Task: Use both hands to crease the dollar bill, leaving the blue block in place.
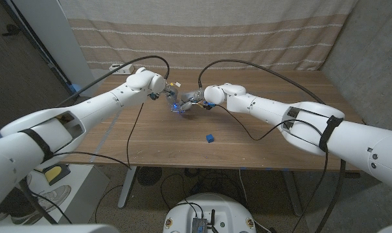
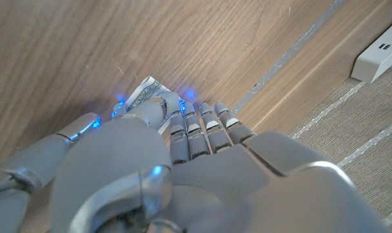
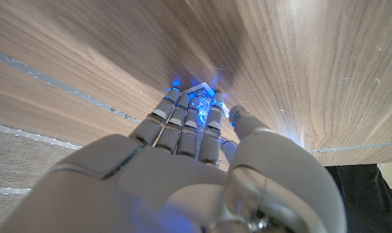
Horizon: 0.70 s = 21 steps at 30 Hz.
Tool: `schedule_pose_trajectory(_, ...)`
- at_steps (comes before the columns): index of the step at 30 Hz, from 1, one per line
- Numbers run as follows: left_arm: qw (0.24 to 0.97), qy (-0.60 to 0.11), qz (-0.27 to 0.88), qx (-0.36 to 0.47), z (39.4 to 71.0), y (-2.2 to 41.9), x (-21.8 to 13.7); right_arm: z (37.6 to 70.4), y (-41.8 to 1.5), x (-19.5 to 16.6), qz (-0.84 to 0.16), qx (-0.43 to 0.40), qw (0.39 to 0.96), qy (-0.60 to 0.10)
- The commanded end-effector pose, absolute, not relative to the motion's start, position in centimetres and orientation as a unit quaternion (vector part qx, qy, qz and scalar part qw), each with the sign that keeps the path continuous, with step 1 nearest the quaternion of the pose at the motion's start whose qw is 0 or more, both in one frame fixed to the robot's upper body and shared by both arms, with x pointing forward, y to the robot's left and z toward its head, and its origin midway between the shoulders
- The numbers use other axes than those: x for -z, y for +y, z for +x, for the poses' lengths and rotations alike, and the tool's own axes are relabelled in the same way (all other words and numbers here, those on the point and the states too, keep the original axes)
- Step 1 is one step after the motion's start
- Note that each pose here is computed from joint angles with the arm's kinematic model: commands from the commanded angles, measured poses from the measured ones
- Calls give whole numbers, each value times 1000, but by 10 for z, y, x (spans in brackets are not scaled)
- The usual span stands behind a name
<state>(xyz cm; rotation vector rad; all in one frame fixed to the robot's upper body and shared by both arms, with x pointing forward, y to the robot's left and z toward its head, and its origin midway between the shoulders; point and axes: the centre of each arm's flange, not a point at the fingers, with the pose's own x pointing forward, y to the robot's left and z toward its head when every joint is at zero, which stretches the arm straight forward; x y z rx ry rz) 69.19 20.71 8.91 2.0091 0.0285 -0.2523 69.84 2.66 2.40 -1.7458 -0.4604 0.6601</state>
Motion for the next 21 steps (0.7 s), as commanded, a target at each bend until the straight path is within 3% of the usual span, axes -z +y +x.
schedule_pose_trajectory(1,533,6,839,105,687,209,-89,698,26,-24,-745,-280,572,-196)
schedule_pose_trajectory(21,583,-99,803,78,658,216,-107,696,28,-22,-746,-279,571,-198)
